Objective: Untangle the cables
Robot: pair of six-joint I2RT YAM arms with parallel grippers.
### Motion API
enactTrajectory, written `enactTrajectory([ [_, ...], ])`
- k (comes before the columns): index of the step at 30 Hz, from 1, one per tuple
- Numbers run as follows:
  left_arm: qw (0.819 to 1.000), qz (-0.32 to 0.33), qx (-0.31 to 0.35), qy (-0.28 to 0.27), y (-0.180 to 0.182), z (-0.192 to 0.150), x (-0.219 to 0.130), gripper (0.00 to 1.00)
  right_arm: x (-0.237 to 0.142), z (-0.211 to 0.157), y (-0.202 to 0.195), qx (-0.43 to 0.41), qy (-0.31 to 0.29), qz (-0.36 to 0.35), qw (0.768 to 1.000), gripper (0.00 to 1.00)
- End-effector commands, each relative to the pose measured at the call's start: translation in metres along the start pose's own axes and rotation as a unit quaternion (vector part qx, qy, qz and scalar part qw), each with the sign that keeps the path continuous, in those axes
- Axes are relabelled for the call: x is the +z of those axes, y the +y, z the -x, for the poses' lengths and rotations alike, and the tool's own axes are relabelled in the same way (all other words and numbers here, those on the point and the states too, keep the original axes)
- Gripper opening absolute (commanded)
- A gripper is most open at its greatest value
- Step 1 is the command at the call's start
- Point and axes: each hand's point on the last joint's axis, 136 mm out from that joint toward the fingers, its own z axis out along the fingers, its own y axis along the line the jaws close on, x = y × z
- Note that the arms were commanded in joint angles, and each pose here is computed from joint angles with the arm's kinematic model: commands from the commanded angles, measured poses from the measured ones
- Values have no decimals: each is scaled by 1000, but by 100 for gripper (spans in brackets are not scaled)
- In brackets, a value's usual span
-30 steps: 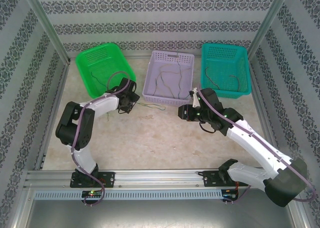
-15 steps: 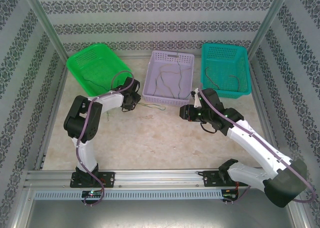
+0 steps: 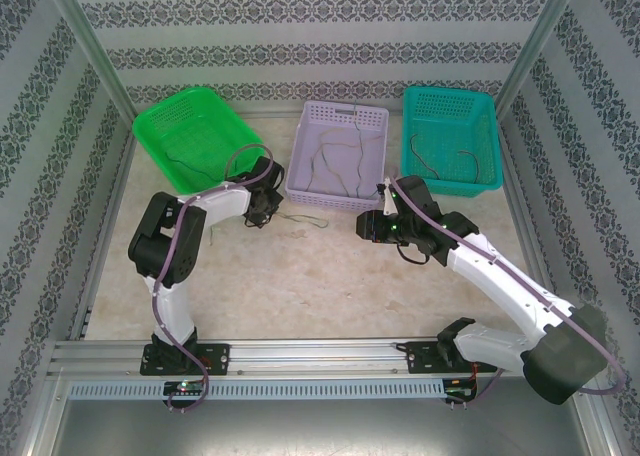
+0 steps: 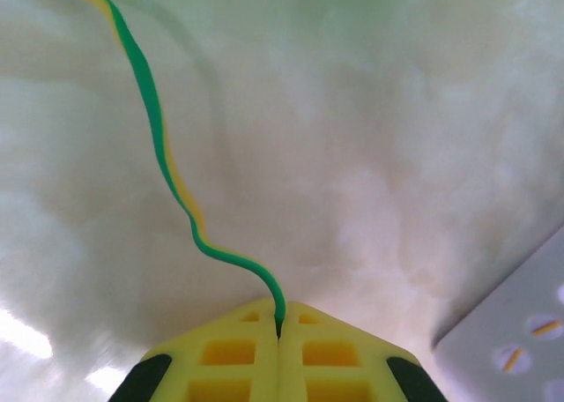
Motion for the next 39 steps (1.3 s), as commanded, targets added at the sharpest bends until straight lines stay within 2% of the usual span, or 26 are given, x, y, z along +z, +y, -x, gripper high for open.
enactTrajectory([
  [1, 999, 31, 18, -28, 4, -3, -52, 0, -7, 14, 13, -10, -20, 17, 1000, 36],
  [6, 997, 39, 66, -28, 6, -18, -107, 0, -7, 21, 34, -72, -10, 51, 996, 35],
  [12, 990, 14, 138, 5, -5, -24, -152, 0, -4, 23, 88, -171, 43, 180, 968, 44],
  [17, 973, -16, 217, 80, -39, -42, -174, 0, 10, 25, 118, -196, 77, 260, 942, 46],
  [20, 964, -29, 241, 112, -53, -50, -182, 0, 12, 31, 137, -206, 81, 294, 930, 44],
  [27, 951, -32, 272, 144, -67, -53, -190, 0, 21, 33, 146, -189, 78, 312, 928, 41],
  [32, 951, -47, 267, 147, -77, -55, -193, 0, 31, 26, 147, -184, 85, 304, 931, 36],
  [39, 951, -57, 265, 148, -84, -54, -196, 0, 46, 34, 134, -169, 70, 264, 947, 31],
])
